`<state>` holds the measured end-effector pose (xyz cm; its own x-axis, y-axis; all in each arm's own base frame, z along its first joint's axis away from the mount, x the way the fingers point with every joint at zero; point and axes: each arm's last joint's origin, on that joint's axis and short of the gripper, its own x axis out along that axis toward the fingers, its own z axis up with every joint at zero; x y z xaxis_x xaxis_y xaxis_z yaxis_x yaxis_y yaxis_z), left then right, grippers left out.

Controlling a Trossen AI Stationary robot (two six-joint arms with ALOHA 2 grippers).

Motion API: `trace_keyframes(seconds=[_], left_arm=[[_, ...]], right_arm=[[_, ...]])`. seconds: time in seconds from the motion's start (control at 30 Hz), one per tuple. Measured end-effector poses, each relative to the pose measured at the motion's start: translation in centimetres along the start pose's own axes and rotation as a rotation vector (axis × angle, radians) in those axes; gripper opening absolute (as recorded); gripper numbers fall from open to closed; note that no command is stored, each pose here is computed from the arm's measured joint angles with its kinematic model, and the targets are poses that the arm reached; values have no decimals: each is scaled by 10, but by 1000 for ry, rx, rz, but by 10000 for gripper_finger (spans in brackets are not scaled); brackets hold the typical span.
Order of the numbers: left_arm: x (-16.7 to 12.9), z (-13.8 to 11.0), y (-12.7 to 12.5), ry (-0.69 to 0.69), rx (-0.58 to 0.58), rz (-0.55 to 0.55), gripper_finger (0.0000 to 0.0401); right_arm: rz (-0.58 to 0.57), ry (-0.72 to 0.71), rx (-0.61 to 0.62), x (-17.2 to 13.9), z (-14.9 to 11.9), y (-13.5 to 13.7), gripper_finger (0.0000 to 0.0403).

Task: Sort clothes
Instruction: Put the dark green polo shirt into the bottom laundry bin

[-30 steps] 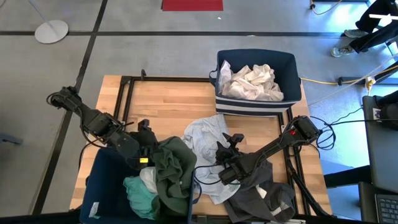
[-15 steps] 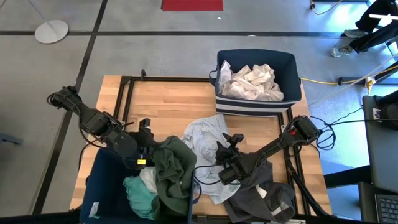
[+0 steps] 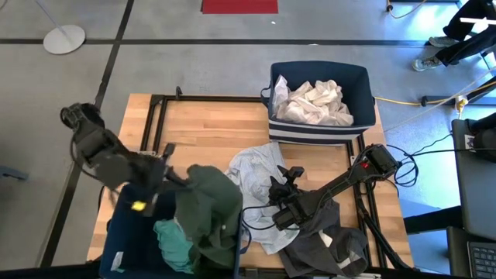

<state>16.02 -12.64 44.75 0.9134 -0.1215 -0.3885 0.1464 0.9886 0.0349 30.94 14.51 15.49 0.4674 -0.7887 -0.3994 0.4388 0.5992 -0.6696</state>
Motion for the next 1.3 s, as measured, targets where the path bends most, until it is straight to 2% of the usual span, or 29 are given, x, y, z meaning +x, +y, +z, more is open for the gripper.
trace_keyframes(seconds=[0.27,0.43,0.53,0.6,0.7,0.87,1.03,1.23,1.3], left_arm=[[-30,6,-40,-126,81,-241,5],[-45,8,-64,-220,125,-319,4],[-46,3,-71,-193,124,-344,6],[-43,-5,-72,-115,82,-335,9],[-35,-18,-71,16,10,-262,9],[-16,-44,-62,237,-56,-24,5],[19,-72,-60,424,-68,214,16],[66,-107,-57,621,-68,304,18],[81,-119,-56,678,-59,293,17]], right_arm=[[5,4,4,0,0,0,262],[7,3,10,0,0,0,262],[7,3,10,0,0,0,262],[7,3,11,0,0,0,262],[8,3,11,0,0,0,262],[8,3,10,0,0,0,262],[2,-2,10,0,0,0,262],[2,-2,7,0,0,0,262],[2,-2,7,0,0,0,262]])
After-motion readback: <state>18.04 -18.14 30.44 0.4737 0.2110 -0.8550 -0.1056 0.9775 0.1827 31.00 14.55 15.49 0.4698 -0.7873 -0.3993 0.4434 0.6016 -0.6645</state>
